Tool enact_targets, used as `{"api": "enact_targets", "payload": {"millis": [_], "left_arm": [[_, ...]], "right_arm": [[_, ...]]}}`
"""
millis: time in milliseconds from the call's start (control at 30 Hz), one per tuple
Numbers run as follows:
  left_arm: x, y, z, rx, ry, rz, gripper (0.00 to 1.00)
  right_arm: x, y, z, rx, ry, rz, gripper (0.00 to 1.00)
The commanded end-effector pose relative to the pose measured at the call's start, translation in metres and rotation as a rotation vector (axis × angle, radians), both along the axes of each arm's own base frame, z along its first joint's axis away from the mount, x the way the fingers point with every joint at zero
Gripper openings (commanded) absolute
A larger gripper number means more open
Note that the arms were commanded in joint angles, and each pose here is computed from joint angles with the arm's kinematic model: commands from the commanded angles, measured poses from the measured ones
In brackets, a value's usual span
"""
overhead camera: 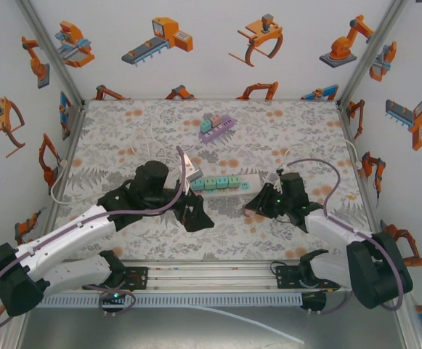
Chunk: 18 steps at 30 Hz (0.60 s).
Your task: Pull the plug off the socket
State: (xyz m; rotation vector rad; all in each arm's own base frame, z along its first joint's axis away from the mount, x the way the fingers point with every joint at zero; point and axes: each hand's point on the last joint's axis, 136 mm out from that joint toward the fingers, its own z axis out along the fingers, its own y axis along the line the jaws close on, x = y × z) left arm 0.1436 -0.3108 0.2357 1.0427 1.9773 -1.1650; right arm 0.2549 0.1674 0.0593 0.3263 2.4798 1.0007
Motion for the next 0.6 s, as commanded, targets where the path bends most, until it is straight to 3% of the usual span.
{"api": "enact_targets", "payload": {"millis": [0,567], "left_arm": [[-0.004,0.0,-0.006,0.018,-0.016,-0.028,0.97],[0.012,0.002,-0.015,0.074,-0.035,0.055,0.97]], "right_arm": [[0.011,0.001,0.001,0.014,-0.059,-0.011,0.23],[-0.002,-0.014,-0.025,-0.097,0.0,-0.015,0.44]]}}
